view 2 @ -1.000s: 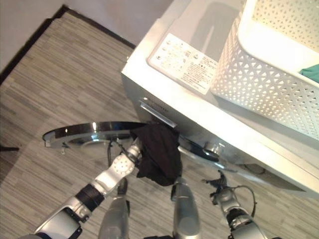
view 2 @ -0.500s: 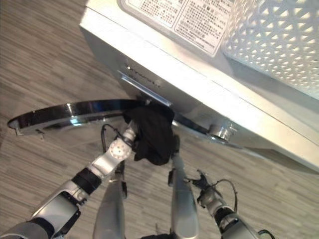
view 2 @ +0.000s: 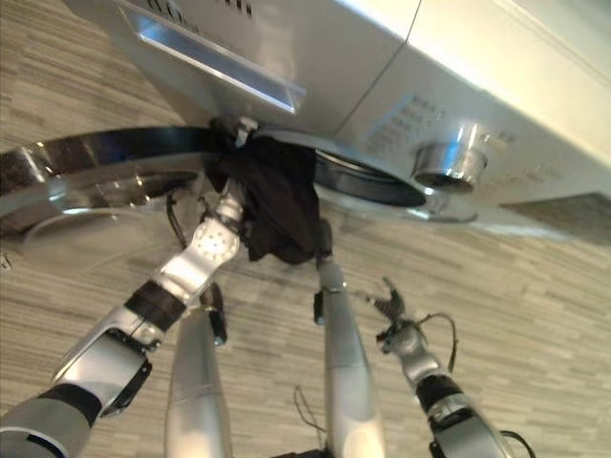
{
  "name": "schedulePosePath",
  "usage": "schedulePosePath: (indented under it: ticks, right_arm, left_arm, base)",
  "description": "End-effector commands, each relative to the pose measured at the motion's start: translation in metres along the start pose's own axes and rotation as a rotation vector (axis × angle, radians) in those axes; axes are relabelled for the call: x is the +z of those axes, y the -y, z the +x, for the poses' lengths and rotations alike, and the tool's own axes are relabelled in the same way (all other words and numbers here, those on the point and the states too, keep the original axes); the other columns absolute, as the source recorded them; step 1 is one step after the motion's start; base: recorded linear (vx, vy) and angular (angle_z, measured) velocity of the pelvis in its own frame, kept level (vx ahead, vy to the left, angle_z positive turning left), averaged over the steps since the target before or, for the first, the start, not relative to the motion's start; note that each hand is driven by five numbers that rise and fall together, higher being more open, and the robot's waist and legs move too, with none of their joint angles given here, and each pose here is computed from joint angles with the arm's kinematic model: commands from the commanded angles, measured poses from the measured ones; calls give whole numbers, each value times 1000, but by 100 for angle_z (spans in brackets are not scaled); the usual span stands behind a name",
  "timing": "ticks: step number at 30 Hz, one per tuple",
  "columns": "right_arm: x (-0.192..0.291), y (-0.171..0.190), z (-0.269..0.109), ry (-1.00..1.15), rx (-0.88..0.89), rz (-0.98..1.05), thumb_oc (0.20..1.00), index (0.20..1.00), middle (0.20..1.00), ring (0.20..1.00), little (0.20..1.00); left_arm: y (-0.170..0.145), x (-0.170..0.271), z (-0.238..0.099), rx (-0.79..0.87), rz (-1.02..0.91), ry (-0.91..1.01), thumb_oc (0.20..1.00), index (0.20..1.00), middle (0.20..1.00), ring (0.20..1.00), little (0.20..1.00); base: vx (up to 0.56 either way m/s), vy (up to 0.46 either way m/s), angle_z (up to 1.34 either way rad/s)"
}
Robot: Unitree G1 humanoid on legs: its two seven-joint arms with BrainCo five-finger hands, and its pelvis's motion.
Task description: Grab the laundry basket,head to the washer,open it,put in the laundry and shut it.
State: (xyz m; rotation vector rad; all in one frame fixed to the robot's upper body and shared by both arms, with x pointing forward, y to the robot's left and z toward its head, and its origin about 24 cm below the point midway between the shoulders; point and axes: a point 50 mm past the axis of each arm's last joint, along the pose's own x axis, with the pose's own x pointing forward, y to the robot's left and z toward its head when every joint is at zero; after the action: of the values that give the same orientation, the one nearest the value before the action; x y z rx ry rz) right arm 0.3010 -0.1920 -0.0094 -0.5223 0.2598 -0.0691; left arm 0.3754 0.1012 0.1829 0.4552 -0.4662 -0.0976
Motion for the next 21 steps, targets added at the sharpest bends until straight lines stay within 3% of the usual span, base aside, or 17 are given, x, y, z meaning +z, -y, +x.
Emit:
schedulePosePath:
  ticks: [1,6,8,9,14,18,21]
  right_arm:
    - [-10,23,-14,44,-91,-85,1000,1000,1000,1000,1000]
    - [15,39,-13,164,-169,-69,1000,1000,1000,1000,1000]
    - [24,38,-13,206,-182,-60,1000,1000,1000,1000,1000]
    - [25,31,-12,206,-164,-76,1000,1000,1000,1000,1000]
    - [15,30,-10,157,-167,-114,1000,1000,1000,1000,1000]
    - [5,36,-11,120,-177,-150,1000,1000,1000,1000,1000]
    - [10,38,-10,140,-185,-140,1000,1000,1000,1000,1000]
  left_arm:
    - [-28,36,31,195,-119,90,200,200,200,200,200]
    - [-54,67,53,295,-140,152,200,200,200,200,200]
    - [-74,93,65,382,-242,205,200,200,200,200,200]
    - [-82,124,73,436,-439,275,200,200,200,200,200]
    - [-76,193,77,418,-713,448,200,200,200,200,200]
    - [-68,230,67,385,-803,577,200,200,200,200,200]
    - [-74,239,68,402,-743,598,200,200,200,200,200]
  base:
    - [-25,17,4]
    - [-6,43,-6]
    - [36,27,-22]
    - [62,-31,-32]
    - [70,-36,-29]
    - [79,-49,-21]
    - [60,-20,-16]
